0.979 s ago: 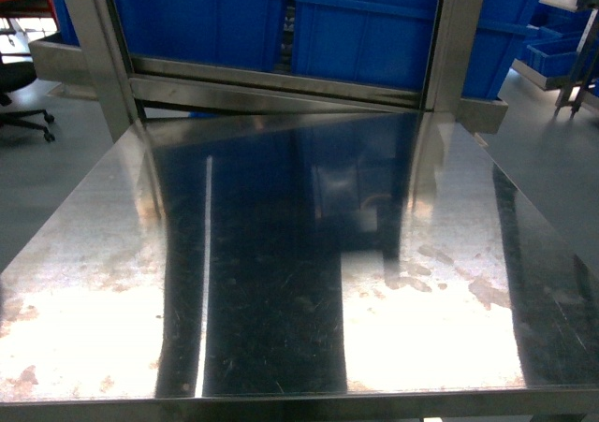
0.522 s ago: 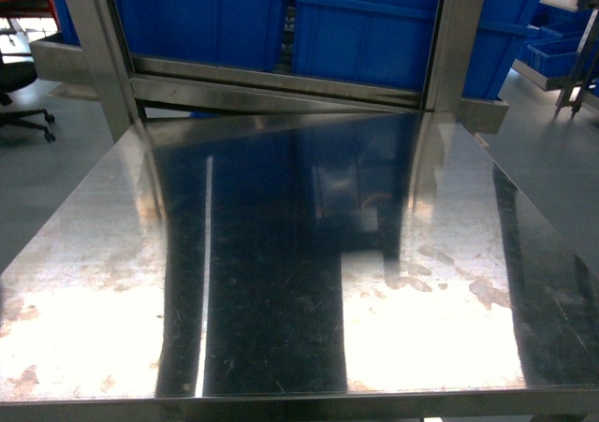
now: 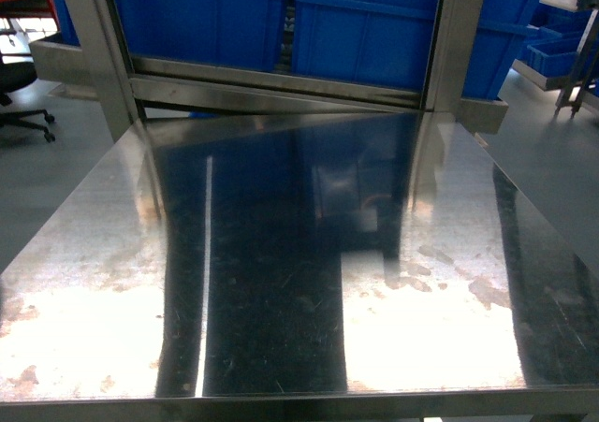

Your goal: Pick capacitor and pack into box

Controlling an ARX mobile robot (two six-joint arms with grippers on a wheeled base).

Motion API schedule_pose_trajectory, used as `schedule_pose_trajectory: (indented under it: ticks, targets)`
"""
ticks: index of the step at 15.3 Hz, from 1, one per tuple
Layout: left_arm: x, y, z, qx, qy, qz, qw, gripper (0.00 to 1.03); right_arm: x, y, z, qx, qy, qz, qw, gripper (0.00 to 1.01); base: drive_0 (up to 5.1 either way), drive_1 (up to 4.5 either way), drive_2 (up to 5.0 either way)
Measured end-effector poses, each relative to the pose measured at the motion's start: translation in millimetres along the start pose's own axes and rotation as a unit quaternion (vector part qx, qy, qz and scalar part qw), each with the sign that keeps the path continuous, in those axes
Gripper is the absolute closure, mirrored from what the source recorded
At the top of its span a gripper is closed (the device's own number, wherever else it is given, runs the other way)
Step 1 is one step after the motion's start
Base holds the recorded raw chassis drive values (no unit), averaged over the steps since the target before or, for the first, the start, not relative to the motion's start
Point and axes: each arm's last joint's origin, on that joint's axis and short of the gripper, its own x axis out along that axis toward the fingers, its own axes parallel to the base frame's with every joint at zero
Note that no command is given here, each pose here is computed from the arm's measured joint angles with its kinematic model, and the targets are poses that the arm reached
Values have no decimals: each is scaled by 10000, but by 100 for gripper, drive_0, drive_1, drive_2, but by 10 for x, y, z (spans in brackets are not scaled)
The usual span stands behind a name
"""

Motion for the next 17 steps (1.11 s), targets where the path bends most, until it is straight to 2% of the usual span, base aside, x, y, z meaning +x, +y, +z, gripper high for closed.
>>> schedule_pose_trajectory:
  ticks: [2,3,4,6,17]
  targets:
    - [-27,1,-14,0,57,3,10000,59,0,0,0,0,0,0,10000,3,0,0,0]
    - [-90,1,-72,0,302,-8,9995,59,0,0,0,0,0,-2,10000,3,0,0,0]
    - [-122,0,-17,4,-28,-8,10000,59,0,0,0,0,2,-2,10000,3,0,0,0]
    - [-122,1,-43,4,107,6,9999,59,0,0,0,0,0,0,10000,3,0,0,0]
    - [-122,1,-36,4,72,1,10000,59,0,0,0,0,0,0,10000,3,0,0,0]
